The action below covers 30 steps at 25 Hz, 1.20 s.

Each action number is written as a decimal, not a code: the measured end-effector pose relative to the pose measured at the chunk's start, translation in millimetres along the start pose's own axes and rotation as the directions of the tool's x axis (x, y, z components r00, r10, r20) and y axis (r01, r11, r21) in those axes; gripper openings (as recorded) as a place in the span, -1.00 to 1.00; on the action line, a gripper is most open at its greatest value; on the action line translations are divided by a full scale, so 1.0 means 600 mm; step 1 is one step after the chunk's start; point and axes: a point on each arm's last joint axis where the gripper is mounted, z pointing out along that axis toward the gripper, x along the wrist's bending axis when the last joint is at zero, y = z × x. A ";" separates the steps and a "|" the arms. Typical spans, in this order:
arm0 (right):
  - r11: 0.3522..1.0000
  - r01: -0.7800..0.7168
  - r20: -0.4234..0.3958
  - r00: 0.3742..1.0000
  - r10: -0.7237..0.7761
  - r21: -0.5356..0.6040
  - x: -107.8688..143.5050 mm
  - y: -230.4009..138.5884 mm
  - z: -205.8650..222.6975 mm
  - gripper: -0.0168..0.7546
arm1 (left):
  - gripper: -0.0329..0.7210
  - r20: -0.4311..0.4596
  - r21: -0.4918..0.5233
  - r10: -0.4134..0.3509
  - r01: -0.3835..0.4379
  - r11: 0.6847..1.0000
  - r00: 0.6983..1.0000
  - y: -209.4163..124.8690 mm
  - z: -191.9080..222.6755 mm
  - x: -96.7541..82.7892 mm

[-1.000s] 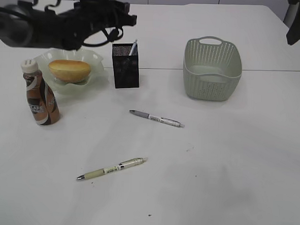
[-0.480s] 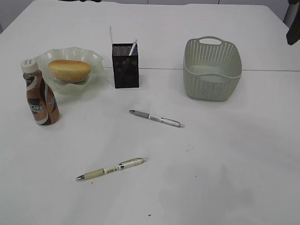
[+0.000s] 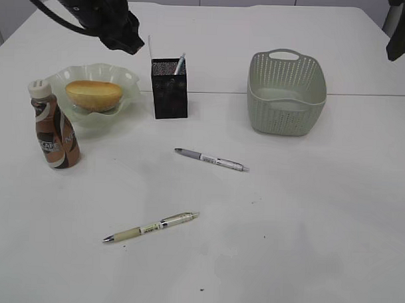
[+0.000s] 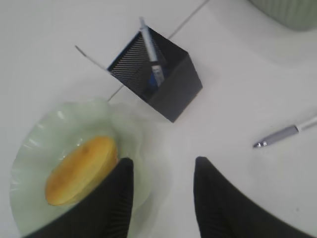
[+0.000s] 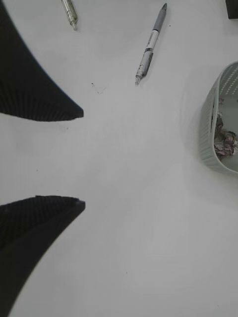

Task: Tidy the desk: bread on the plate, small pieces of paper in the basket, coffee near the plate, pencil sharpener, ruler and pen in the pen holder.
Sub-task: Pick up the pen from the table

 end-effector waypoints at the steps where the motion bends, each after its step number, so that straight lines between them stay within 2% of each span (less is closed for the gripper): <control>1: 1.000 0.000 0.000 1.000 0.000 0.000 0.000 0.000 0.000 -0.01 | -0.11 0.011 0.014 0.048 -0.048 0.999 0.999 0.000 0.000 -0.006; 3: 1.000 -0.001 -0.002 1.000 0.001 0.000 0.000 0.000 0.000 -0.01 | -0.11 0.036 0.040 0.146 -0.147 0.988 0.989 -0.002 -0.001 -0.017; 5: 1.000 -0.003 -0.010 1.000 0.003 0.001 0.002 0.000 0.000 -0.01 | -0.11 0.073 0.061 0.247 -0.251 0.966 0.966 -0.003 -0.002 -0.030; 7: 1.000 -0.007 -0.022 1.000 0.007 0.001 0.003 0.000 0.000 -0.01 | -0.11 0.120 0.074 0.304 -0.314 0.946 0.945 -0.006 0.003 -0.044; 9: 1.000 -0.009 -0.026 1.000 0.009 0.001 0.004 0.000 0.000 -0.01 | -0.13 0.166 0.091 0.325 -0.343 0.935 0.931 -0.010 0.013 -0.058; 13: 1.000 -0.009 -0.028 1.000 0.009 0.002 0.004 0.000 0.000 -0.01 | -0.20 0.222 0.113 0.313 -0.344 0.932 0.923 -0.016 0.019 -0.073; 16: 1.000 -0.009 -0.028 1.000 0.009 0.002 0.004 0.000 0.000 -0.01 | -0.22 0.219 0.114 0.303 -0.332 0.936 0.928 -0.015 0.019 -0.073; 18: 1.000 -0.012 -0.030 0.999 0.012 0.002 0.005 0.000 0.000 -0.01 | -0.22 0.190 0.119 0.336 -0.361 0.925 0.922 -0.015 0.021 -0.068; 21: 0.999 -0.040 -0.032 0.999 0.040 0.003 0.005 0.000 0.000 -0.01 | -0.22 0.162 0.133 0.455 -0.476 0.869 0.876 -0.019 0.032 -0.061; 24: 0.999 -0.050 -0.035 0.998 0.050 0.003 0.005 0.000 0.000 -0.01 | -0.22 0.198 0.120 0.546 -0.573 0.811 0.814 -0.026 0.047 -0.066; 27: 0.999 -0.053 -0.037 0.998 0.053 0.004 0.006 0.000 0.000 -0.01 | -0.22 0.268 0.041 0.636 -0.668 0.743 0.724 -0.029 0.061 -0.081; 30: 0.998 -0.064 -0.038 0.997 0.064 0.004 0.006 0.000 0.000 -0.01 | -0.22 0.332 -0.048 0.675 -0.703 0.710 0.659 -0.034 0.081 -0.101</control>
